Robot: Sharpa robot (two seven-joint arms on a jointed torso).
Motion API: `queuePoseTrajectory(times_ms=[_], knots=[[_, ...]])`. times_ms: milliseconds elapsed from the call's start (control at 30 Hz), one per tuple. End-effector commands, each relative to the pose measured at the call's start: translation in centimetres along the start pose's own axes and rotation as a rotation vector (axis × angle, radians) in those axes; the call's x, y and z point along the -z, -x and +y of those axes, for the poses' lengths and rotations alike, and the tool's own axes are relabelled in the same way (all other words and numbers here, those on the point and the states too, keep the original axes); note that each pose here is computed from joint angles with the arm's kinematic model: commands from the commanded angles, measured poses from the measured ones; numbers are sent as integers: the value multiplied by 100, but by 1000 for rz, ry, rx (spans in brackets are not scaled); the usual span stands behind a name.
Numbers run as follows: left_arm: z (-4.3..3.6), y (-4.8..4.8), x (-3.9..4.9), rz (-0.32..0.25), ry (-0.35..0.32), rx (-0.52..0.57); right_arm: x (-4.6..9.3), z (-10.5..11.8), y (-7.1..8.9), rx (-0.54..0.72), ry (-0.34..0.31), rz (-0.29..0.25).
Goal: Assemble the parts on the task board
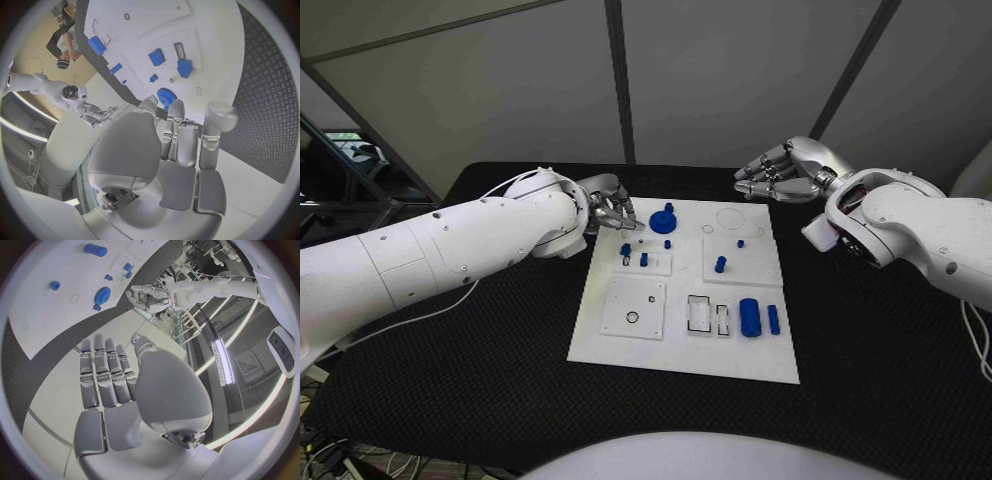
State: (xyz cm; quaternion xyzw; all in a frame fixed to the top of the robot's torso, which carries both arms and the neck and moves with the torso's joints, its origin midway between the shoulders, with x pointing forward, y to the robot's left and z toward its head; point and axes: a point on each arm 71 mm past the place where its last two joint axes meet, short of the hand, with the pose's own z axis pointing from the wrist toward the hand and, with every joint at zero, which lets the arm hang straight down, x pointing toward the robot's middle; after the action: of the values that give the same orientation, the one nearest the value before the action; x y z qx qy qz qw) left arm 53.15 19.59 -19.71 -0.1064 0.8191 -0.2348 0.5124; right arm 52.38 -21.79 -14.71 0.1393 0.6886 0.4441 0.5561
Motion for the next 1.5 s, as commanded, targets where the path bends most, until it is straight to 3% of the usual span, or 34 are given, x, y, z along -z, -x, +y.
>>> queuePoseTrajectory(times_ms=[33,267,500,933,1500], knots=[[35,-9,-3,84,-17,-40,-5,12,2,1,6,5],[141,59,-26,183,1,-80,-5,9,3,1,5,5],[153,106,-75,262,-12,-137,-8,8,2,1,5,5],[156,146,-177,266,-19,-148,-17,13,-8,0,5,7],[118,68,-234,338,-14,-183,-27,22,-20,-1,6,9]])
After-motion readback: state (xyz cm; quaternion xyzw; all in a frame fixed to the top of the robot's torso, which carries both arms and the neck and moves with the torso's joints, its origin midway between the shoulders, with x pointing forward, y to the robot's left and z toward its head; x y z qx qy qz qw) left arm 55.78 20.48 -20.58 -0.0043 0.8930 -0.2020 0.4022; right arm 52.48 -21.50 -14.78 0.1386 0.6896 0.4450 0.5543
